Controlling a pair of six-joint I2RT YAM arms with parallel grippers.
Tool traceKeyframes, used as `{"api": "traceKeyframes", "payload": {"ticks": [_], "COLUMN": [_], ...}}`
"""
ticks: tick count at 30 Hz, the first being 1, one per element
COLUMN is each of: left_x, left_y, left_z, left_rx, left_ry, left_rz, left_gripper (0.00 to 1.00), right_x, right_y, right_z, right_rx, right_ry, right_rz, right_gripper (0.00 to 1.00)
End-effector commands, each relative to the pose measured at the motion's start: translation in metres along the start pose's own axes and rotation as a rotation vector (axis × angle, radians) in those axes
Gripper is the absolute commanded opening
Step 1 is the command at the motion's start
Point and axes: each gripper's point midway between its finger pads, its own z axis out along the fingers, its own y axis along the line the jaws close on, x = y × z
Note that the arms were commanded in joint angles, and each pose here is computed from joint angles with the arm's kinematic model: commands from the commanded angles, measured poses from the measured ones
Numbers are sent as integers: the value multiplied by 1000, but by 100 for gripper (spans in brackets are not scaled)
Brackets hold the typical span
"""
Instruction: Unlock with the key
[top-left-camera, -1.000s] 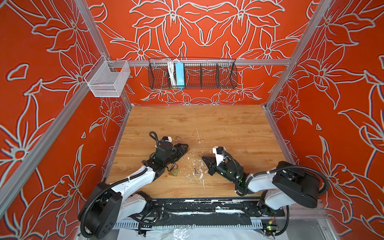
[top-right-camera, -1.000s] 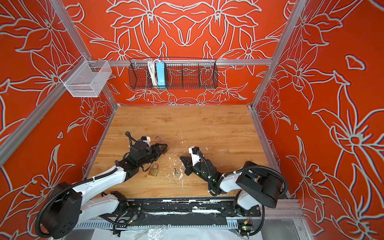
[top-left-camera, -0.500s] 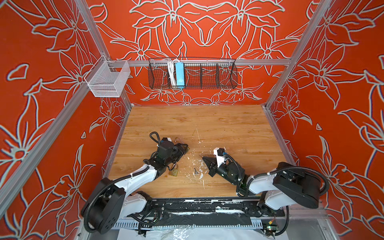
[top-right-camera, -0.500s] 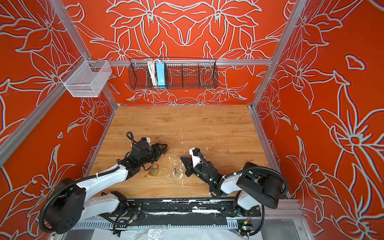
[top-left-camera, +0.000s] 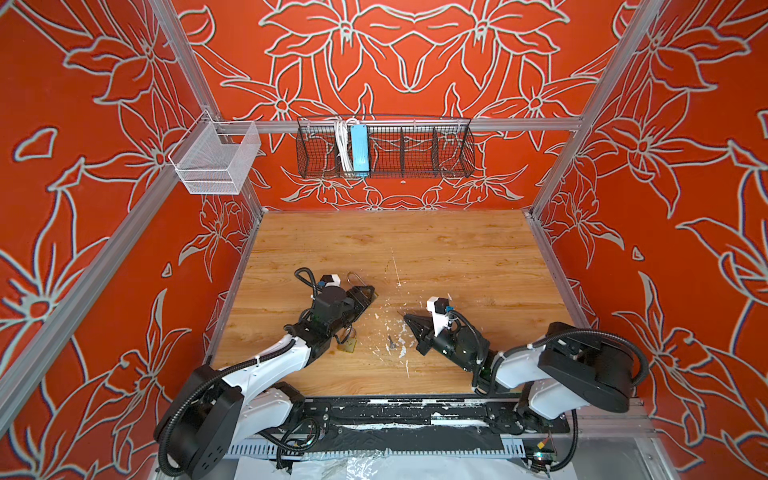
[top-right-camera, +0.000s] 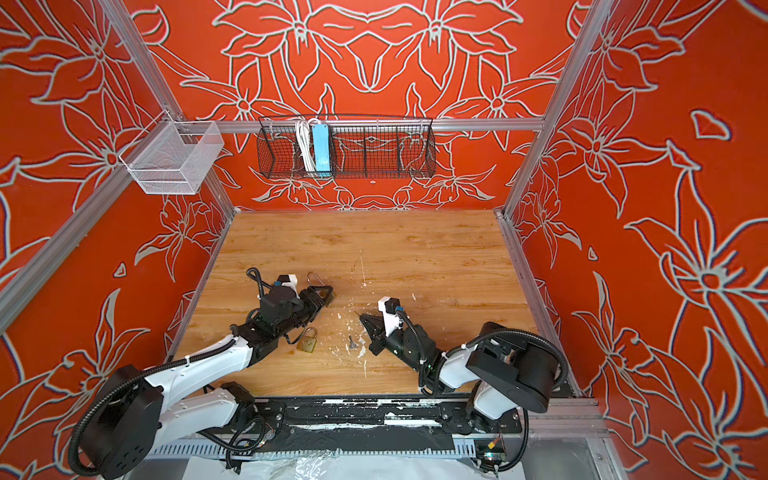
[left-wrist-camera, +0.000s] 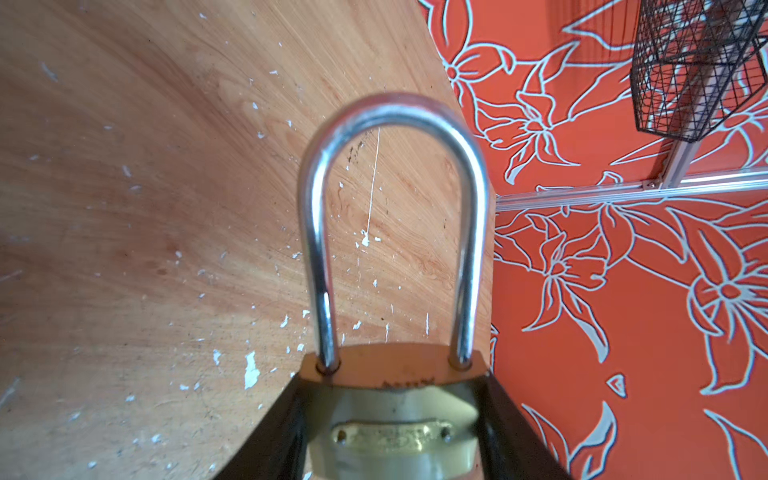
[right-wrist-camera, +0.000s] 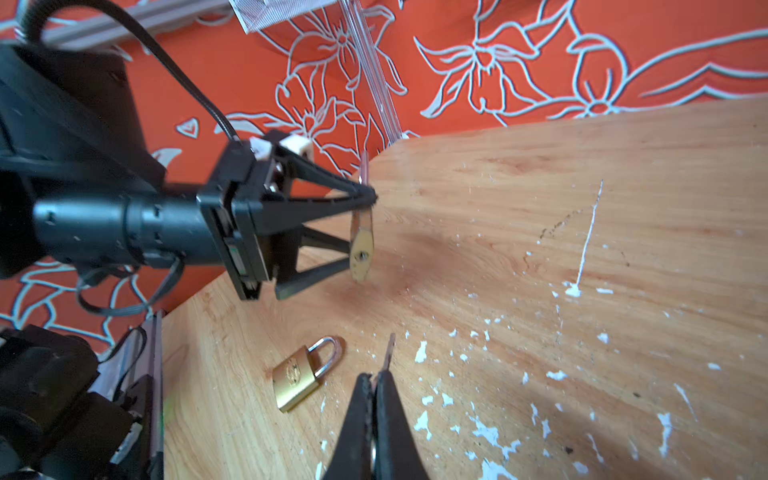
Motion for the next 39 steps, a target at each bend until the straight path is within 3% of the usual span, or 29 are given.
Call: {"api": "traceKeyframes", "payload": {"ticks": [1,10,24,39], "left_x": [-13,-15,4,1], "left_y": [-26,-26,-9,-19], "left_z": [-1,-7,-23,-33], "left_rx": [75,104,113,142], "left_ry": [-58,-71,12,10], "left_rz": [-19,-90,-442,-431], "left_gripper": [0,0,0,0], "right_x": [-9,-6,-10,-17], "right_y": [15,31,37,49], "right_z": [10,29,52,58], "right_rx": [-59,-91,-32,-76], "right_ry": [-36,-34,-81,-96], "right_rz": [22,10,-58,-81], "right_gripper": [0,0,0,0]}}
